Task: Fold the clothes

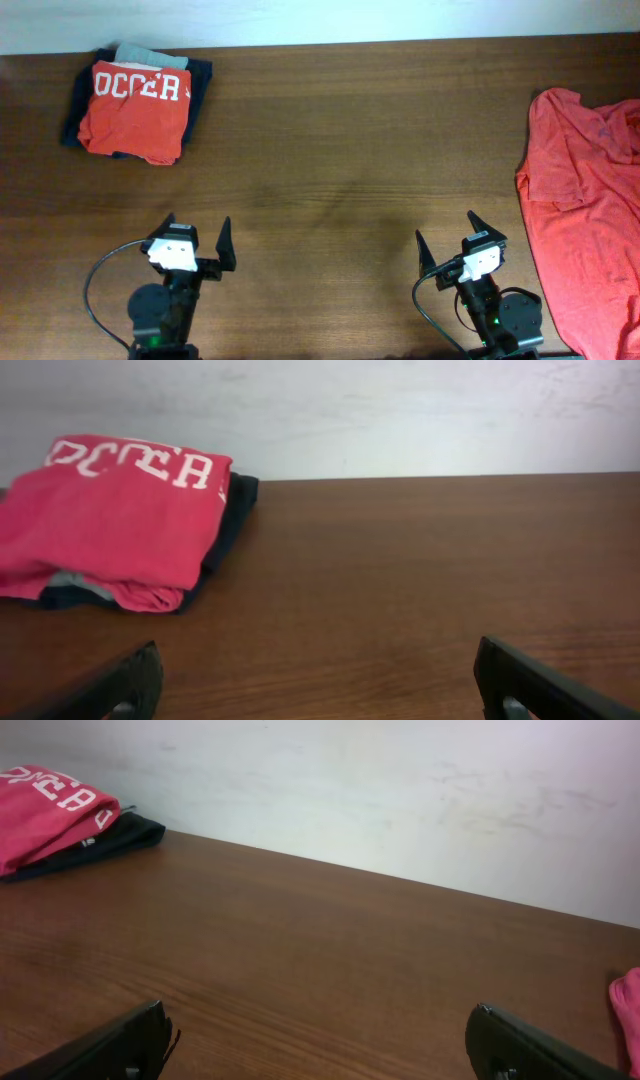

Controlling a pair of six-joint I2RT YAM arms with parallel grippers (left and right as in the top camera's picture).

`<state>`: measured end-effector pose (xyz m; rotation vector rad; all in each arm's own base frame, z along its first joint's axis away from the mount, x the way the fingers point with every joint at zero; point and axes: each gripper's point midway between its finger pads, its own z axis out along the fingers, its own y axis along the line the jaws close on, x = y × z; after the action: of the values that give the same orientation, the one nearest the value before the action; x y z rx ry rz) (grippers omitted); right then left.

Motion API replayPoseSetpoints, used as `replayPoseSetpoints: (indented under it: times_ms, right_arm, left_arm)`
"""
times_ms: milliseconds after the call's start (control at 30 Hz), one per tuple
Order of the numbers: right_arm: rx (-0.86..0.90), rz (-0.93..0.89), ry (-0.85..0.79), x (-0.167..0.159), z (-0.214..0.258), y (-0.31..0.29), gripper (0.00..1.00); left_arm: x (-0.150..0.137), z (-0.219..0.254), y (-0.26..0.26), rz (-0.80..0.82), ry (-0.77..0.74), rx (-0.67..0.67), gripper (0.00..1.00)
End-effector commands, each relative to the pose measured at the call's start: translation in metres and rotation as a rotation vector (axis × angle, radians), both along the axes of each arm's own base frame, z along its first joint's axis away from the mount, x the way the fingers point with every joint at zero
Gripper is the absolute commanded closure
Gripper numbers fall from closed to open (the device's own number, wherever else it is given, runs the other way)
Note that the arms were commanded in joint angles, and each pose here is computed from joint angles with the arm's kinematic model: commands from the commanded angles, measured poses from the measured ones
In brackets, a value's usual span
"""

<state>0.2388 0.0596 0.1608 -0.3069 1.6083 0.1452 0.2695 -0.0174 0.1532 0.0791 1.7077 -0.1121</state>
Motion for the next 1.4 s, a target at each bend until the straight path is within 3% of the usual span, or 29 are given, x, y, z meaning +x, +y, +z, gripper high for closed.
replayPoseSetpoints:
  times_ms: [0,467,833,1367]
  right_arm:
    - [0.005,-0.024,0.002,0.001,-0.002,-0.004,0.01]
    - [0.005,-0.024,0.002,0.001,-0.002,-0.004,0.01]
    - [0.005,-0.024,0.002,0.001,-0.002,-0.004,0.01]
    - [0.005,-0.024,0.002,0.001,-0.002,-0.004,0.01]
  left_arm:
    - [-0.002,-0.002,0.011,0.071,-0.021,0.020,0.01]
    - [-0.020,-0.032,0.011,0.068,0.093,0.045,0.01]
    - [-0.024,0.004,0.012,0.072,-0.068,0.085,0.01]
    - [-0.024,0.005,0.011,0.071,-0.072,0.084,0.01]
